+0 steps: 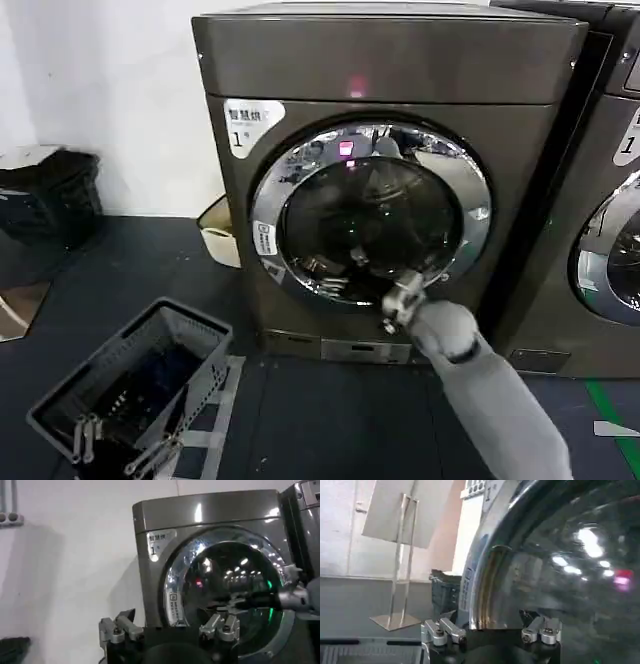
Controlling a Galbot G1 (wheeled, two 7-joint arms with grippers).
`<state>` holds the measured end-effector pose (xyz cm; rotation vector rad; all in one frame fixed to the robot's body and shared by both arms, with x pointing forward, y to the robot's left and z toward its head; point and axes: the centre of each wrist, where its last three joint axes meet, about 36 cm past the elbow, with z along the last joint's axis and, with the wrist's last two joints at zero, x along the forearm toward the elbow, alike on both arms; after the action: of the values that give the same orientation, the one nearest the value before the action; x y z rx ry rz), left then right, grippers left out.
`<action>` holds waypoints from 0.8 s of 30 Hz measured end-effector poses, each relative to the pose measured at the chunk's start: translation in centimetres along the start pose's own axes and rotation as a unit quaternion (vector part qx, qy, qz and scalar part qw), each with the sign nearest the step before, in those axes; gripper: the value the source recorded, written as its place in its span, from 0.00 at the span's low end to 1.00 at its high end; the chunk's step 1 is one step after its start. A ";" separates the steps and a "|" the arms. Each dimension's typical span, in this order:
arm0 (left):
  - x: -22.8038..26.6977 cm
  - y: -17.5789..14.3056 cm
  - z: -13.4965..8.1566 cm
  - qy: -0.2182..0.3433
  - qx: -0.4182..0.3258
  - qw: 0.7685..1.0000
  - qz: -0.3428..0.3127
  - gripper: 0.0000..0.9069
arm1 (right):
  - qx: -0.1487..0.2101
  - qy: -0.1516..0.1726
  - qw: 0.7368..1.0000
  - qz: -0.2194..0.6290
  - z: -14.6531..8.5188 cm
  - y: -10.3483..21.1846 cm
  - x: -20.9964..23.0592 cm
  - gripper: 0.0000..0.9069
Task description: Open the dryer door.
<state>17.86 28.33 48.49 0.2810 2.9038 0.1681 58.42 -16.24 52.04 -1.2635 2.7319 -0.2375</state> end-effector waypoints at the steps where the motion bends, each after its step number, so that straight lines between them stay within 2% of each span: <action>1: 0.0 0.0 -0.1 -0.001 0.000 1.000 0.000 1.00 | -0.002 -0.002 1.000 -0.002 0.0 0.1 -0.6 1.00; 10: 0.1 0.0 -0.2 0.000 -0.012 1.000 0.008 1.00 | -0.017 0.000 1.000 -0.012 0.3 0.4 -3.9 1.00; 24: 0.1 0.1 -0.2 0.004 -0.018 1.000 0.015 1.00 | -0.028 -0.001 0.999 -0.042 0.6 -0.3 -5.7 1.00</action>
<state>17.72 28.47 48.68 0.3197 2.9017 0.2272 62.43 -12.12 51.80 -1.3954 2.7050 -0.1695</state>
